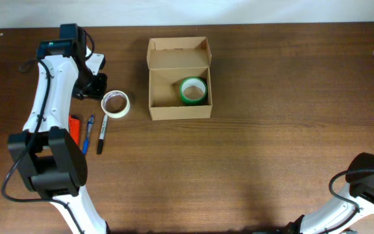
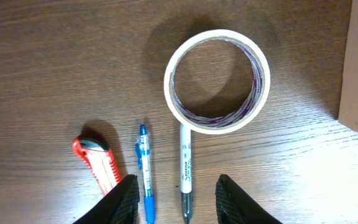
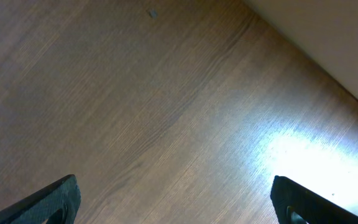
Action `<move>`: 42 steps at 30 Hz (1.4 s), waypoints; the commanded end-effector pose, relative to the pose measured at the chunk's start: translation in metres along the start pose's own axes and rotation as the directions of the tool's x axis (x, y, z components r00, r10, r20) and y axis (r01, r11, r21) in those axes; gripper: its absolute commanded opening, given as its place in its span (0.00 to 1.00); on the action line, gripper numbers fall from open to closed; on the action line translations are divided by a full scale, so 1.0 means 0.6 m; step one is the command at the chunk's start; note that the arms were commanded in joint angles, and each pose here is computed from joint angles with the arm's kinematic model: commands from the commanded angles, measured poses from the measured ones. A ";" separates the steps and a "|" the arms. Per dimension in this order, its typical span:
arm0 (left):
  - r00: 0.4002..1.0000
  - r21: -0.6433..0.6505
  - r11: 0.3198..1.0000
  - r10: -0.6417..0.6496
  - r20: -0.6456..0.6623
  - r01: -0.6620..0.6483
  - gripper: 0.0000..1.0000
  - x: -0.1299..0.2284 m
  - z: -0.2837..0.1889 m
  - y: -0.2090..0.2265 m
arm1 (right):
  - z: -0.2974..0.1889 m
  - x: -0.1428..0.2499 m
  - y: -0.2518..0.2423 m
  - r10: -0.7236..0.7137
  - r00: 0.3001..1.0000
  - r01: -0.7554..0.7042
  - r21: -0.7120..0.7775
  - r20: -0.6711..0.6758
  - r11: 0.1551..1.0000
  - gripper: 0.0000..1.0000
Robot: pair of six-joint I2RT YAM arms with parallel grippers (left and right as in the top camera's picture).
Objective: Pack container
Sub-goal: 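Move the left gripper down onto the white masking tape roll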
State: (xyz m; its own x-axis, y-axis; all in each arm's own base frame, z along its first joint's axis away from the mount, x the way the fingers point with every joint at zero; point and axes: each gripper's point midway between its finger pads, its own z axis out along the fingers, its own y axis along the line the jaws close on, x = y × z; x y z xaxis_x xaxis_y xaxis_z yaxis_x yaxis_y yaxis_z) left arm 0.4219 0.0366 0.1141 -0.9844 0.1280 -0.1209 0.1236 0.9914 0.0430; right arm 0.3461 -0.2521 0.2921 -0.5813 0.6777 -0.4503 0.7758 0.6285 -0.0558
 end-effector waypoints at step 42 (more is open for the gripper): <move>0.992 0.098 0.995 0.006 -0.125 0.006 0.34 -0.011 0.205 -0.016 | 0.005 0.001 -0.003 -0.008 1.000 0.008 0.014 -0.005 1.000 0.99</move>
State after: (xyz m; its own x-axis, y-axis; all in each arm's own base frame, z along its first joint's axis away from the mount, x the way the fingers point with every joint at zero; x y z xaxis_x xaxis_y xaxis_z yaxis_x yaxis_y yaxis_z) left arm 0.4442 0.0318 0.0009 -0.9930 0.1182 -0.0087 0.1185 0.9922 -0.0377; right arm 0.3463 -0.2522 0.2921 -0.5831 0.6758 -0.4508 0.7743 0.6303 -0.0568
